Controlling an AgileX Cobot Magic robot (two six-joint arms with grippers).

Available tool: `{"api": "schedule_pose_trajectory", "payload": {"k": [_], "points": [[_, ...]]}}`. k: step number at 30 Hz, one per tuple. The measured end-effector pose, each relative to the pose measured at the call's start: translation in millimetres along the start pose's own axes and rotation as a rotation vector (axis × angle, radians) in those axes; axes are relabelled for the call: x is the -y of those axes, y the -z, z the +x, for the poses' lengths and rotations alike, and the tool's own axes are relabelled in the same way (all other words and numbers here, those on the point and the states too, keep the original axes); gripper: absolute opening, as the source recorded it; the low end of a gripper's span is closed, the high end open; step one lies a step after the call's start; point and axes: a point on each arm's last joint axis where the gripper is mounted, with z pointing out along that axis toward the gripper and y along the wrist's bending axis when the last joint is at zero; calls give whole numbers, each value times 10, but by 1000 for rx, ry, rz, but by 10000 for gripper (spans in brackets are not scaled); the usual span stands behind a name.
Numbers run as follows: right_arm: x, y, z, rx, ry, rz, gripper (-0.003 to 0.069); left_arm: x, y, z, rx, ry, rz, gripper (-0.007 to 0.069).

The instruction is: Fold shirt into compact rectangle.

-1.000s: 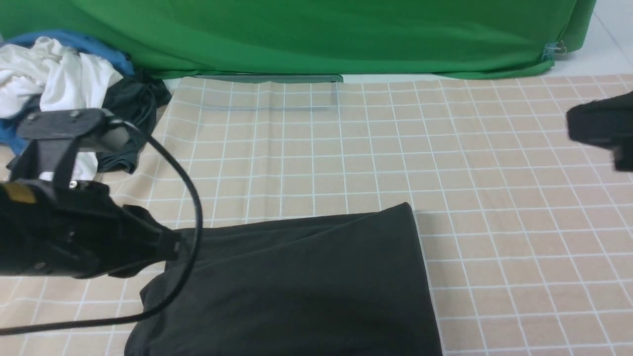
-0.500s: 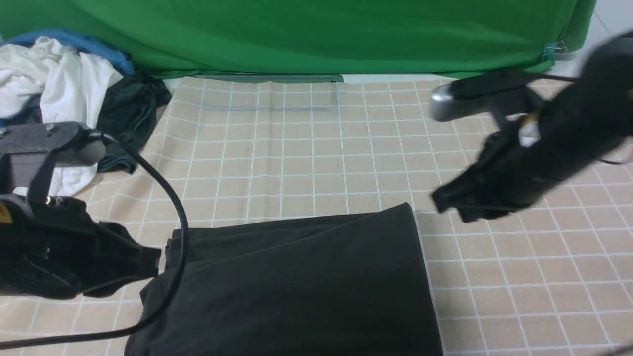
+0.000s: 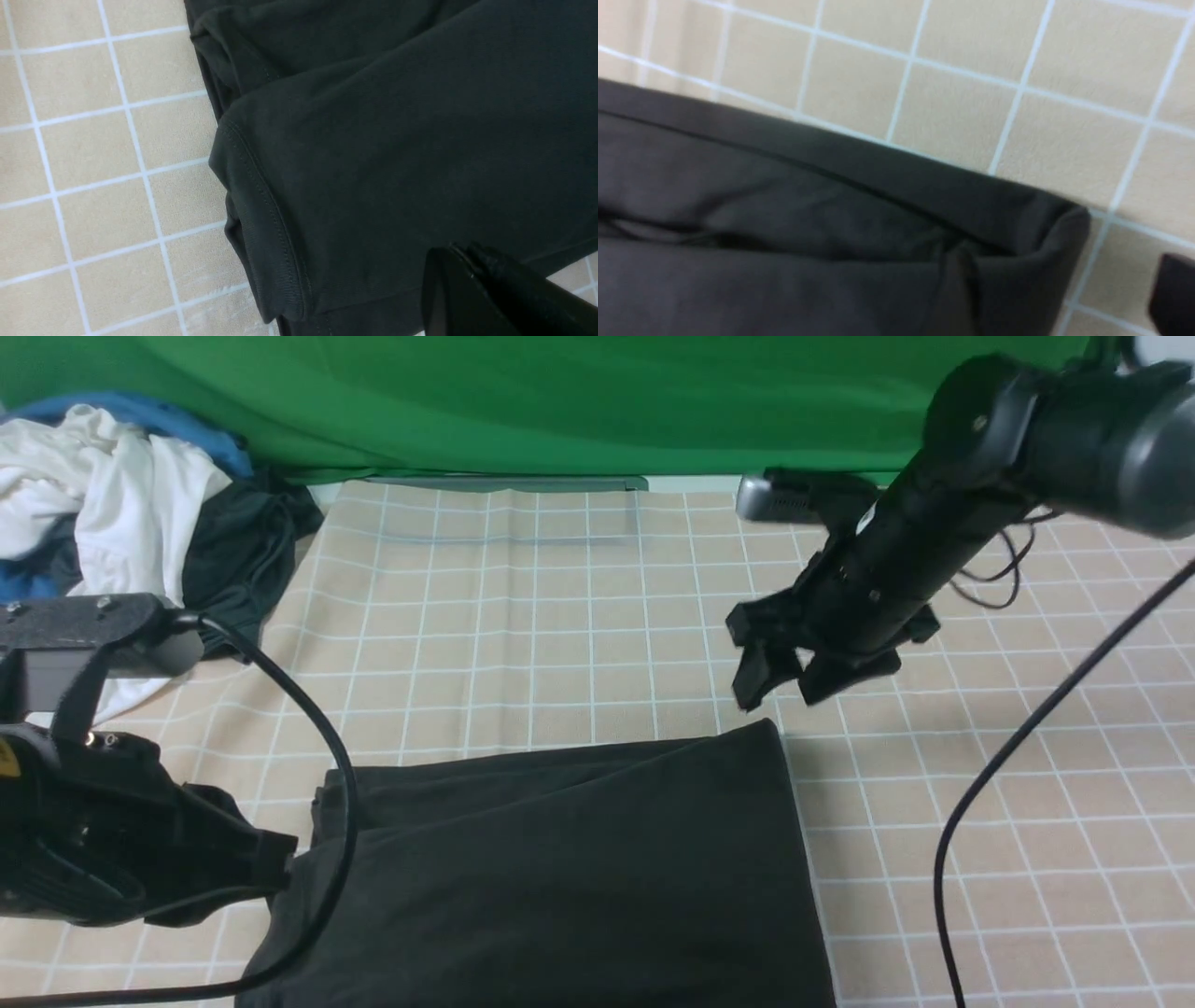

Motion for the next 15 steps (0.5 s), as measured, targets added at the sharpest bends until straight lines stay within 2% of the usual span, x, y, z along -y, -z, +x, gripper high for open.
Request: {"api": "schedule_pose_trajectory", "payload": {"k": [2, 5, 7, 8, 9, 10, 12, 15], "points": [[38, -126, 13, -35, -11, 2, 604, -3, 0, -4, 5, -2, -4, 19], [75, -290, 29, -76, -31, -8, 552, -10, 0, -13, 14, -7, -11, 19], [81, -352, 35, -88, -28, -22, 457, -13, 0, -20, 22, -8, -14, 19], [80, -366, 33, -87, -19, -28, 379, -14, 0, -25, 28, -9, -15, 19], [73, -359, 18, -76, -6, -33, 261, -16, 1, -33, 36, -10, -18, 19], [72, -359, 16, -74, -5, -34, 221, -16, 1, -33, 36, -10, -18, 19], [52, -318, -36, -45, 16, -37, 88, -17, 1, -44, 48, -10, -19, 19], [42, -227, -146, 6, 25, -39, 78, -18, 1, -46, 51, -10, -20, 19]]}}
